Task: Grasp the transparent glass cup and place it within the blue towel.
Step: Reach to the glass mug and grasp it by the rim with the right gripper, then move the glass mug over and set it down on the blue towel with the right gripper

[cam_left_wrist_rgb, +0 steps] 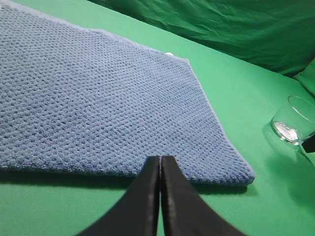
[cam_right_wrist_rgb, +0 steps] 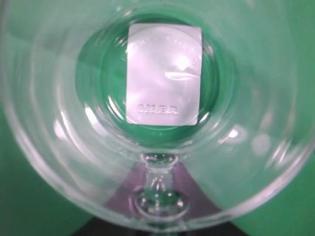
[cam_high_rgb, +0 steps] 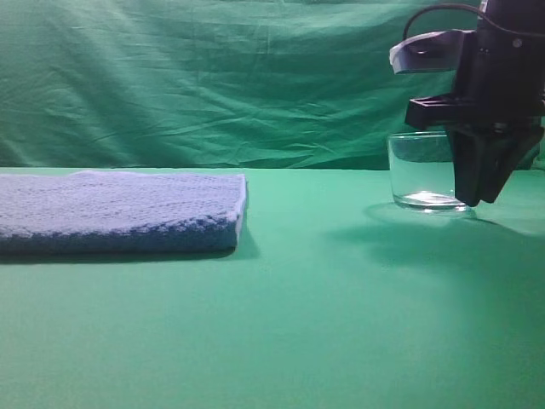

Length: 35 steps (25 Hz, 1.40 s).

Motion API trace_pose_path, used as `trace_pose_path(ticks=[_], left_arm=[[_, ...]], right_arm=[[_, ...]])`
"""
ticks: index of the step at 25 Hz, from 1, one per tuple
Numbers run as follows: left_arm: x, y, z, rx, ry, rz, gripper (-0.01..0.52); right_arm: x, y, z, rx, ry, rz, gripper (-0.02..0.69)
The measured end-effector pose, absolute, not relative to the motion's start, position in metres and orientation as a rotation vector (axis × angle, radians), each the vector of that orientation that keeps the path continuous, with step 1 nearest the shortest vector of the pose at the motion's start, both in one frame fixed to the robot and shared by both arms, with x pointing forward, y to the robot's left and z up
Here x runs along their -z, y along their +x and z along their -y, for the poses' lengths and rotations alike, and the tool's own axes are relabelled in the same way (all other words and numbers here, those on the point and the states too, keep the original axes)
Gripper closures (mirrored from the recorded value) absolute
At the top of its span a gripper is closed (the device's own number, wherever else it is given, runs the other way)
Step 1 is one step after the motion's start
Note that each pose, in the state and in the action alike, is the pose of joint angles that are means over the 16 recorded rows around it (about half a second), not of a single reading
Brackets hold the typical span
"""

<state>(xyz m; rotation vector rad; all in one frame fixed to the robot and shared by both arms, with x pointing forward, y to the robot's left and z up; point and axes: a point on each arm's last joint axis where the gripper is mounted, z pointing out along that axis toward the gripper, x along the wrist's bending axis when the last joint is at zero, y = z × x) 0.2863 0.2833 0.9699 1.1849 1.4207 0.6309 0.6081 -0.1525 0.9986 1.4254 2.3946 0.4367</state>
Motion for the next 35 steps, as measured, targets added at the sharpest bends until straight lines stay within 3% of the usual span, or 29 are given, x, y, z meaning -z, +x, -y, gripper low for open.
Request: trace_pose_path(ticks=[7,12,20,27,30,35], left_arm=[[-0.970,0.286,-0.283,-0.631,1.185,-1.421,0.514],[-0.970,0.286,-0.283,-0.631,1.185,-1.421,0.514],[-0.970,0.286,-0.283,-0.631,1.185,-1.421,0.514],[-0.970,0.286,-0.283,-0.631,1.185,-1.421,0.514],[-0.970,0.286,-0.283,-0.631,1.185,-1.421,0.514],[-0.970,0.286,-0.283,-0.631,1.185,-1.421,0.514]], right_arm=[[-1.054,0.616,0.085,-0.649,1.176,-2.391,0.560],[-1.067,0.610,0.022,-0.766,0.991,-2.428,0.560],[-1.022,0.598,-0.062,-0.795,0.788,-2.542,0.560],[-0.968,0.594,-0.093,-0.753,0.726,-2.612,0.555],[-0.954,0.594,-0.098,-0.743,0.720,-2.623,0.514],[-0.950,0.594,-0.098,-0.730,0.729,-2.631,0.376]])
